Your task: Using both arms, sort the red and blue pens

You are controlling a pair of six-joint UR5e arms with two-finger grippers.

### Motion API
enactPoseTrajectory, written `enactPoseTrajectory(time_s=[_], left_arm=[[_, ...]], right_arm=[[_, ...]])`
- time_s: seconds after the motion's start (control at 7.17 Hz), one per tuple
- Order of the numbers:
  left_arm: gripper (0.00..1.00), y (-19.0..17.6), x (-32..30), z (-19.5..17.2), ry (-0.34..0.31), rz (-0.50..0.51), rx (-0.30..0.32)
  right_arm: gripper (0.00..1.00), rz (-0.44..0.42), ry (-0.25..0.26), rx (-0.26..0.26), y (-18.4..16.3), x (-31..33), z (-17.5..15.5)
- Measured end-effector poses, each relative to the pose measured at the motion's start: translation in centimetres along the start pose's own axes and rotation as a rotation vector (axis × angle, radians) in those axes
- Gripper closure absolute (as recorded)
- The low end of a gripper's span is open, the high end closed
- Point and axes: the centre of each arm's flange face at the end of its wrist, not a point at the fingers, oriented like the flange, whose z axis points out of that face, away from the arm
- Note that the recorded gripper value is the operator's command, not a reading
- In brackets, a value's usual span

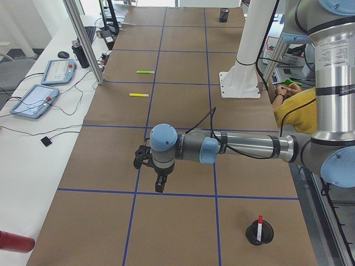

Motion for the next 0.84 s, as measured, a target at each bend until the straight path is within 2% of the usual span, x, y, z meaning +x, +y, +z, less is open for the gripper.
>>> enactPoseTrajectory(time_s=[0.42, 0.84], left_arm=[[0.0, 0.1, -0.1, 0.1, 0.0, -0.004, -0.003], [0.0, 0.1, -0.2, 0.2, 0.001, -0.006, -0.005]], right_arm=[[0.0, -0.236, 0.1, 0.025, -3.2, -7.1, 1.4], [0.0, -0.53, 0.17, -0.006, -5.9, -17.3, 4.1]])
